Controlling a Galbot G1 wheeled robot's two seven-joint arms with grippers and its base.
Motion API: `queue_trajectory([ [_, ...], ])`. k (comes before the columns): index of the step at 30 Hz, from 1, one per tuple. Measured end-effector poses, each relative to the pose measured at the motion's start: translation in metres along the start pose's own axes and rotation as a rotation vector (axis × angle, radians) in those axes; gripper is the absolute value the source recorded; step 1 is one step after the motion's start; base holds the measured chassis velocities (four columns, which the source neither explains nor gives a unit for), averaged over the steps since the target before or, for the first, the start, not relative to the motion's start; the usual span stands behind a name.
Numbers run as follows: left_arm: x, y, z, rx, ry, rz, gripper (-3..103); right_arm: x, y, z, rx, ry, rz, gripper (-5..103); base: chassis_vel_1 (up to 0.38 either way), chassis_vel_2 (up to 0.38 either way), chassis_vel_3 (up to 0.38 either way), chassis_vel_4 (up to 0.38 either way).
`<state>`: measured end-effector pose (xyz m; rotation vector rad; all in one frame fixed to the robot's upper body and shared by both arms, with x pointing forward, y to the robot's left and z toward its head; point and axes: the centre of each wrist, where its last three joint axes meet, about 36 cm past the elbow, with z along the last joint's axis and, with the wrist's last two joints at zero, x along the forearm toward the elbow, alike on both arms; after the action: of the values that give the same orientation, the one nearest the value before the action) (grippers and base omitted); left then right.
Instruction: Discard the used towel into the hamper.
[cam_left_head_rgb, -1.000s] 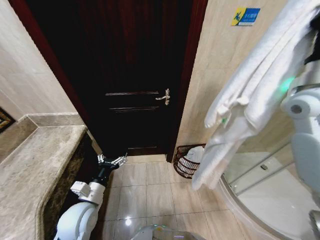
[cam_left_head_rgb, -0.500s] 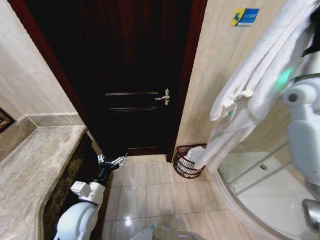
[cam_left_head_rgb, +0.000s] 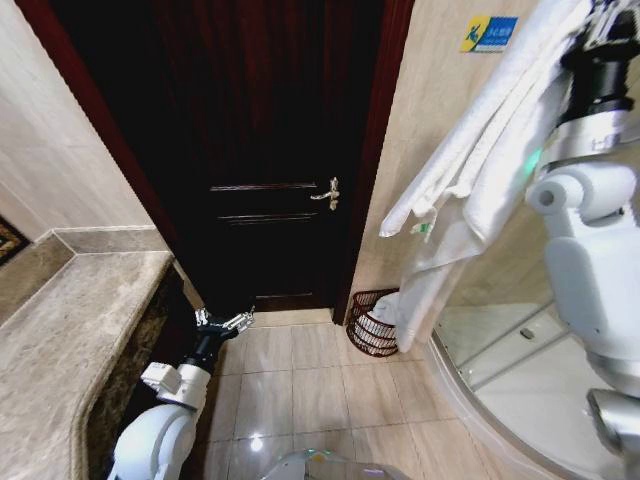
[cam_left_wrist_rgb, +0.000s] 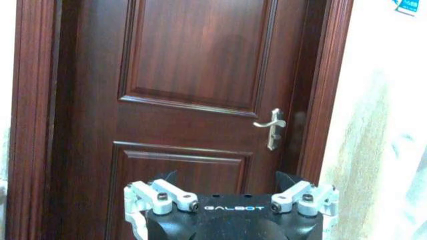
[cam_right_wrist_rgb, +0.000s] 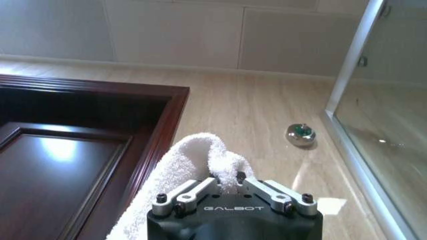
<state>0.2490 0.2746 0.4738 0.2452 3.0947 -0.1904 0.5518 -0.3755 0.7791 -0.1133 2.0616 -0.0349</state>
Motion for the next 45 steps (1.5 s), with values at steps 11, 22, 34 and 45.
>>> queue_trajectory([
  [11,0.0,0.0,0.0,0.0,0.0,0.0,99,-0.006,0.001,0.024,-0.008,0.025,-0.034,3,0.0,0.0,0.0,0.0],
  [22,0.0,0.0,0.0,0.0,0.0,0.0,99,-0.049,-0.006,0.043,-0.002,-0.011,-0.043,3,0.0,0.0,0.0,0.0],
  [34,0.0,0.0,0.0,0.0,0.0,0.0,99,-0.053,-0.003,0.072,-0.02,-0.015,-0.043,3,0.0,0.0,0.0,0.0],
  [45,0.0,0.0,0.0,0.0,0.0,0.0,99,-0.001,-0.006,0.118,-0.043,0.034,-0.019,3,0.0,0.0,0.0,0.0],
])
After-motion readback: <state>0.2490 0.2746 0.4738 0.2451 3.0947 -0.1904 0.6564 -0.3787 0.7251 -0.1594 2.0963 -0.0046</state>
